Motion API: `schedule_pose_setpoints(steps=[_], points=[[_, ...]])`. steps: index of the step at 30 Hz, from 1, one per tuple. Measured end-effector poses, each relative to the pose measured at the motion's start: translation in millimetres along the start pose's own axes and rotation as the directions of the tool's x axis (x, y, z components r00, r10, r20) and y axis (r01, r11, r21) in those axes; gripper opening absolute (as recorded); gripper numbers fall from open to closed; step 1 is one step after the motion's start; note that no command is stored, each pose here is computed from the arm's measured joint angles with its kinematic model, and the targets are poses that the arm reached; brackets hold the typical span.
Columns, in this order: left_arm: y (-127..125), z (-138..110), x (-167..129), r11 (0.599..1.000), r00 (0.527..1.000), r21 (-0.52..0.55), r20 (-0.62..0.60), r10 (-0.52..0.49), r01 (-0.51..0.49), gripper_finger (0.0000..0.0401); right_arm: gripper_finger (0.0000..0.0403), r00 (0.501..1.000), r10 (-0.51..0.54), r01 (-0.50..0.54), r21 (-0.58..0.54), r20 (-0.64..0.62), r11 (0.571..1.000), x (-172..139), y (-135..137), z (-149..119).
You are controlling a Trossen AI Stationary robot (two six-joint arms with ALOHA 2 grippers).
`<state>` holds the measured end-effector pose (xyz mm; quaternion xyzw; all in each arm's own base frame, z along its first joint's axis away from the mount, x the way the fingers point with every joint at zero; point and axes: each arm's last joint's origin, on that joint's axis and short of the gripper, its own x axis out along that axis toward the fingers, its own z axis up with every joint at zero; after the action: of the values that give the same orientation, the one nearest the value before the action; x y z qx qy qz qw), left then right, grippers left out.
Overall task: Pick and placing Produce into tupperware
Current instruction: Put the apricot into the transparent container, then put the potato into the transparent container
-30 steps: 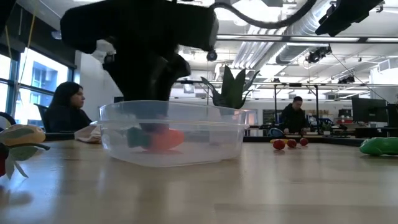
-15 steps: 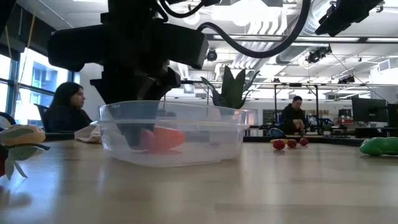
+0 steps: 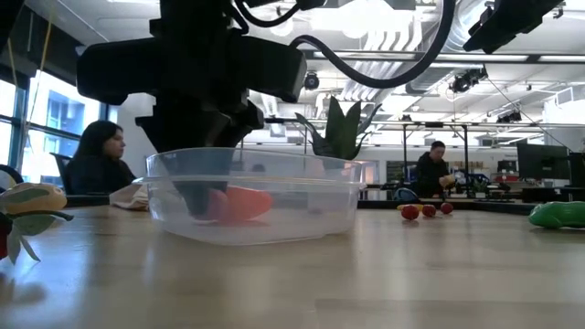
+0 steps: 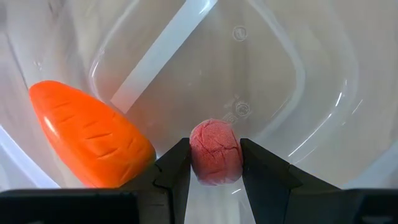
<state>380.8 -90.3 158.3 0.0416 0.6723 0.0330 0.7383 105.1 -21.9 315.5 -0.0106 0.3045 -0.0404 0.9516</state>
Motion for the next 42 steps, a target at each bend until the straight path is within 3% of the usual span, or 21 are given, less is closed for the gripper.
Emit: schedule_pose_setpoints(steps=[5, 18, 27, 38, 42], points=[[0.1, -0.6, 0.0, 1.0, 1.0, -0.008, -0.006, 0.001, -0.001, 0.0129, 0.0, 1.0, 0.0, 0.0, 0.0, 0.0, 1.0, 0.0, 0.0, 0.0], [0.1, -0.6, 0.0, 1.0, 1.0, -0.017, -0.006, 0.001, -0.002, 0.0214, 0.0, 1.0, 0.0, 0.0, 0.0, 0.0, 1.0, 0.0, 0.0, 0.0], [0.3, -1.1, -1.3, 1.0, 1.0, -0.014, -0.017, 0.0, 0.0, 0.0203, 0.0, 1.0, 0.0, 0.0, 0.0, 0.0, 1.0, 0.0, 0.0, 0.0], [2.5, 8.4, -34.3, 0.999, 0.999, -0.045, -0.035, 0.008, -0.01, 0.0186, 0.0, 1.0, 0.0, 0.0, 0.0, 0.0, 1.0, 0.0, 0.0, 0.0], [7.9, 3.1, -49.6, 0.987, 0.988, -0.101, -0.112, 0.11, -0.121, 0.0185, 0.0, 1.0, 0.0, 0.0, 0.0, 0.0, 1.0, 0.0, 0.0, 0.0]])
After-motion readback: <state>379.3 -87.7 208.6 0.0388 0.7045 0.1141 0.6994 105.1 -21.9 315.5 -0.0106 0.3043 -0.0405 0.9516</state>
